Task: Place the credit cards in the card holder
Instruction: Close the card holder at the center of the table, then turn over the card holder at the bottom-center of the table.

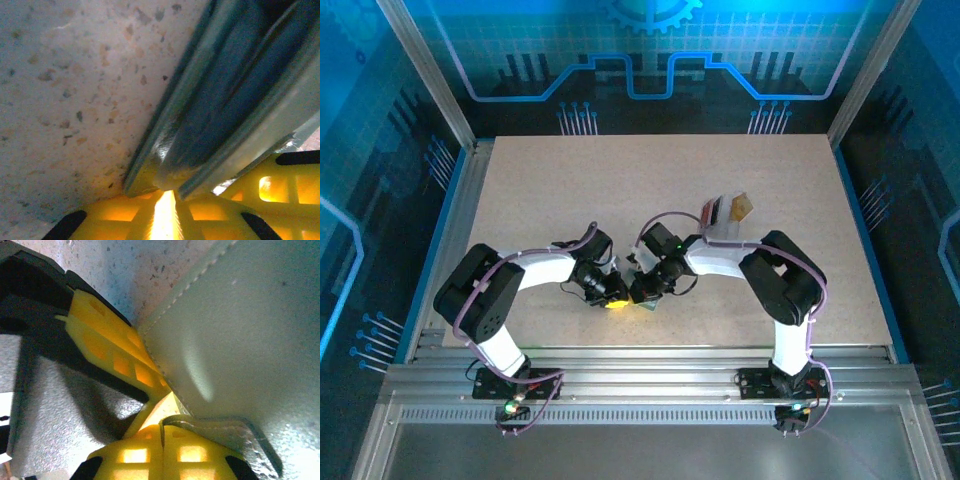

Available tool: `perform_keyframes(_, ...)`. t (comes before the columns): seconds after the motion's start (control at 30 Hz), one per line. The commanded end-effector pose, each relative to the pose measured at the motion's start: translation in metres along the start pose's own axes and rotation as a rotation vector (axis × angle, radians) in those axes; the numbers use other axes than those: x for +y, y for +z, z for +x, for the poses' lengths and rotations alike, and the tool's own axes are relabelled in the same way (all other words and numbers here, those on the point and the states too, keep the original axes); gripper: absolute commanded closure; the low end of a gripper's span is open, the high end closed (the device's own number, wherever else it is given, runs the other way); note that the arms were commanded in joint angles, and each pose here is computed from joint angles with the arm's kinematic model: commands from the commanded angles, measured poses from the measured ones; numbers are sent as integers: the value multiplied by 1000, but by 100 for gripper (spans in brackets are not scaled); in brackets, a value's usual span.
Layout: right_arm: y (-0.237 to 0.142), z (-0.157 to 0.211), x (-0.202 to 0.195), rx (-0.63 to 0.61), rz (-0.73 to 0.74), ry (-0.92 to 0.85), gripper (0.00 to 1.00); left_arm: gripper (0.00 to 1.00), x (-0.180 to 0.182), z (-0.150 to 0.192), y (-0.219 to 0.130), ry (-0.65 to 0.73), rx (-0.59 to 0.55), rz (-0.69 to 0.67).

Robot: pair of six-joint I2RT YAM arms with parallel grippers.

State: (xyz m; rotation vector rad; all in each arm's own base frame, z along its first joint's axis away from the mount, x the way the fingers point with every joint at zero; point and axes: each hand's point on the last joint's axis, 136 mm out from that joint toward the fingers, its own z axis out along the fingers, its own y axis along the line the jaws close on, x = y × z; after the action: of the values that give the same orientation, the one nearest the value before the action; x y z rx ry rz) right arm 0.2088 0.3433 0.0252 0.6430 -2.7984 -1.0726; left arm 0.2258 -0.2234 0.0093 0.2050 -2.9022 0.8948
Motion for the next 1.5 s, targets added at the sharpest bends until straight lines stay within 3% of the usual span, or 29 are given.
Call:
perform_keyframes(0.0,36,24,-29,87,77,59,97,75,-2,-48,-17,26,-220,-15)
perform_keyframes(0.33,19,5,-21,23,98,22,86,55,-2,-23,-65,-8,-260,59)
perform_keyframes(0.47,19,6,-17,12,68,11,72,51,-12,-29,-72,-8,-270,90)
perform_keyframes(0.73,10,4,-7,-30,35,-44,68,68,-24,-47,-49,-19,-210,138)
perform_keyframes(0.93,9,3,-1,-25,16,-72,68,70,-23,-55,-30,-8,-177,138)
perform_keyframes(1.13,-12,-2,14,-33,40,-139,62,72,10,-44,-6,-16,-134,16)
perform_keyframes(1.27,-40,-1,25,-48,125,-217,56,73,32,-34,2,-20,-116,-44)
perform_keyframes(1.47,-70,1,-6,-62,495,-351,46,73,40,-29,7,-23,-103,-58)
